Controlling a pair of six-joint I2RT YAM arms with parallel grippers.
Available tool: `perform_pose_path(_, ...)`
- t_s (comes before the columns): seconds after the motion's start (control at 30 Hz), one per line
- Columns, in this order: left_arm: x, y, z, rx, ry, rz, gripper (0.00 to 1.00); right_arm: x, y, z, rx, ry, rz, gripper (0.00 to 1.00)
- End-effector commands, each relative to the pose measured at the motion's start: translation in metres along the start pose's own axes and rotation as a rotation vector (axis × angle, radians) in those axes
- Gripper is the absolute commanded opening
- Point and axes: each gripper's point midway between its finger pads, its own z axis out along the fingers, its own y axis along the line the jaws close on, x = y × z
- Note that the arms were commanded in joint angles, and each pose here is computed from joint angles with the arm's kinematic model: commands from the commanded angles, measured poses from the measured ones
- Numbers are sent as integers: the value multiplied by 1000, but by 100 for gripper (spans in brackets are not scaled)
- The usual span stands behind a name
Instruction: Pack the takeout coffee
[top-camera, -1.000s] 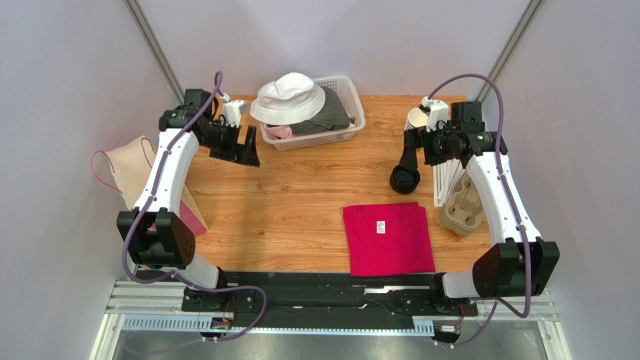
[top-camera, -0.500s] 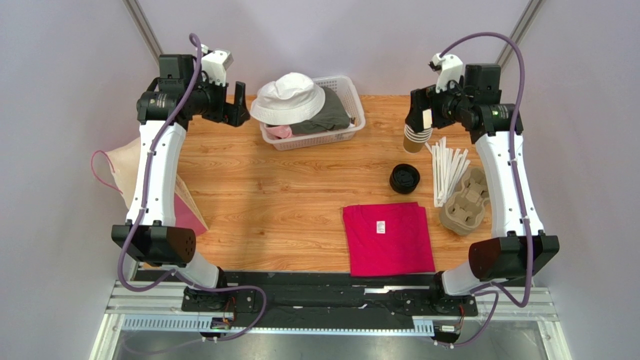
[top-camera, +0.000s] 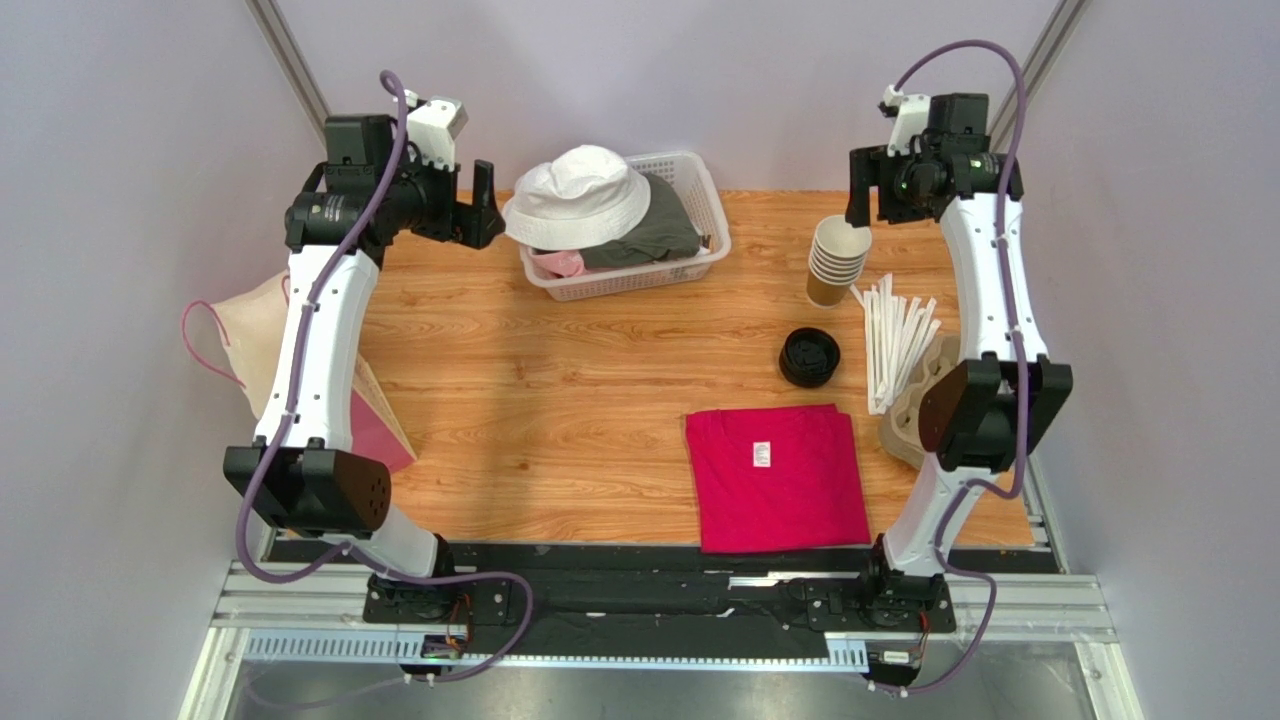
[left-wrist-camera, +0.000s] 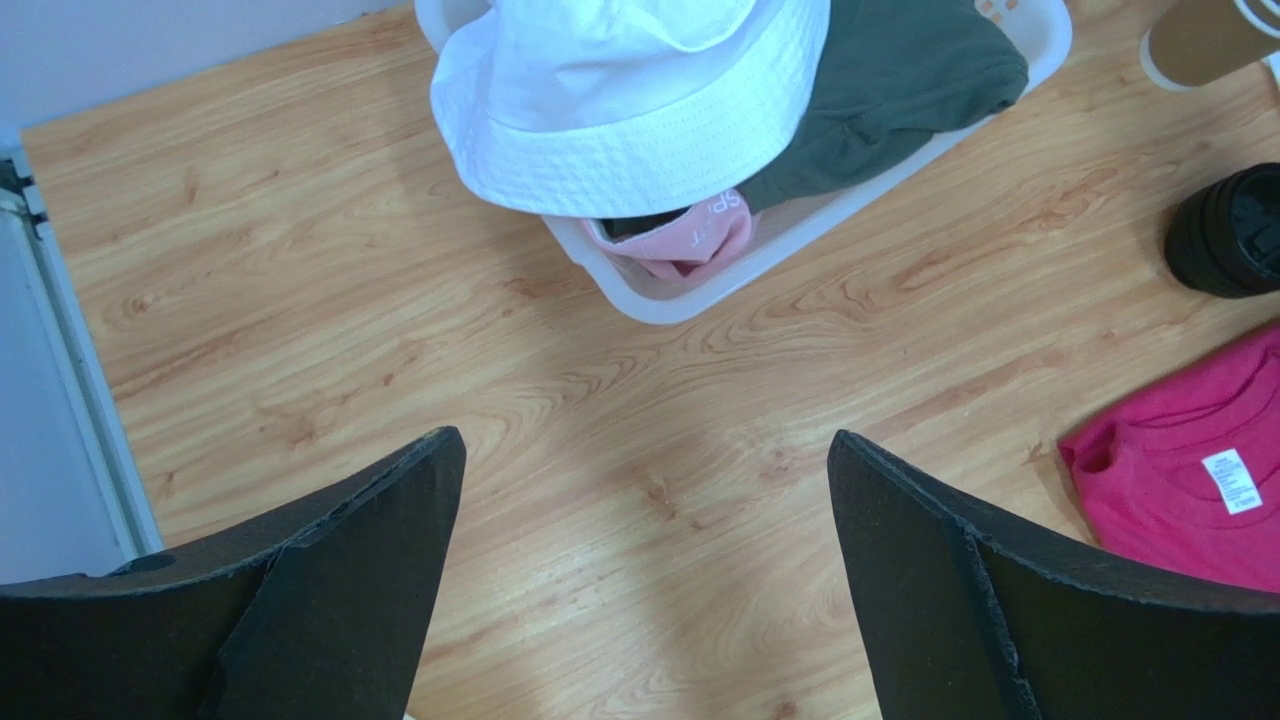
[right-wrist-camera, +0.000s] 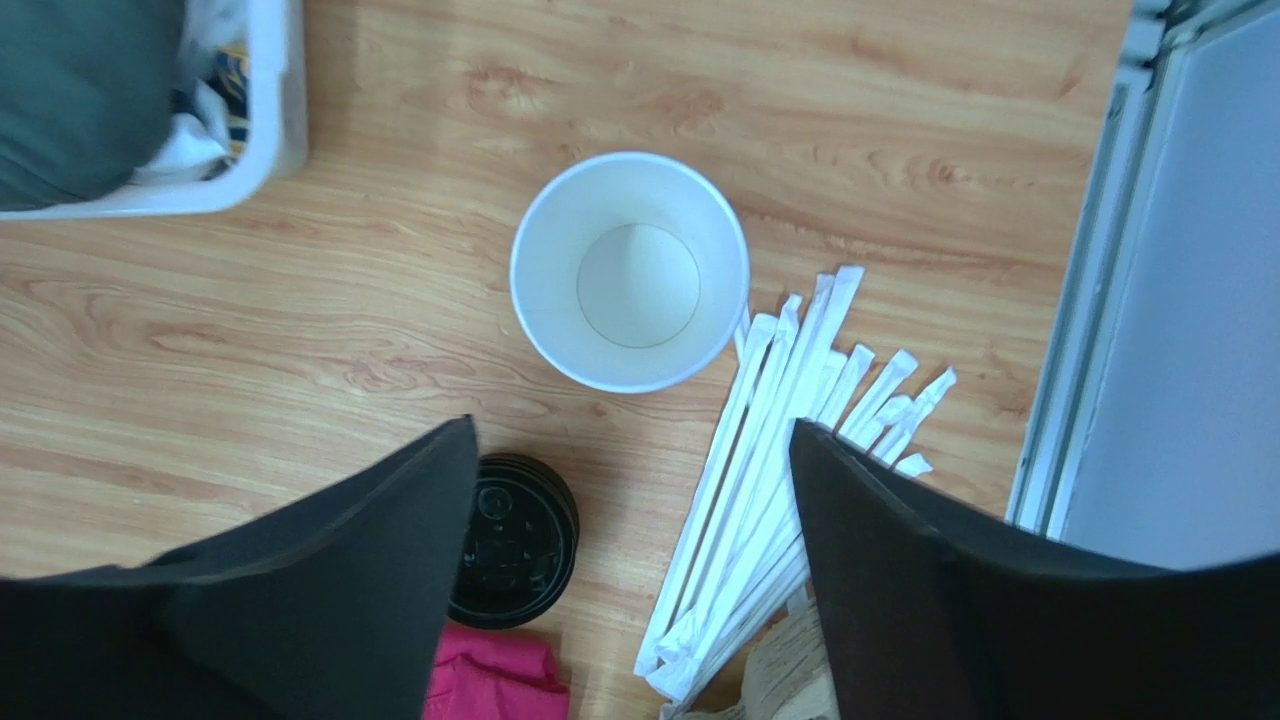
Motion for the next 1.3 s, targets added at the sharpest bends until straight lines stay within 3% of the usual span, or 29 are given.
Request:
perform_pose_path(0.0,-14,-4,4,20,-49,-25,99,3,-16,17,39,29,19,71)
perform_pose_path(0.07,-11,-5,8,27,-37,-44,99,5,-23,26,53,36,46,65)
perform_pose_path(0.7,-16,0,19,23,-38,-69,99,30,-45,88,79,119,103,50)
perform_pose_path(0.9,-13,1,26,25,-21,-84,99,31,-47,95,77,121,122,33)
perform_pose_path(1.1,-9,3,30,25,-8,-90,99,25,-43,90,61,102,140,9)
perform_pose_path(1.13,-10,3,30,26,-9,-90,99,23,-42,88,60,97,143,2)
perform_pose_path(1.27,-7,1,32,38,2,-91,99,17,-37,78,43,81,159,0)
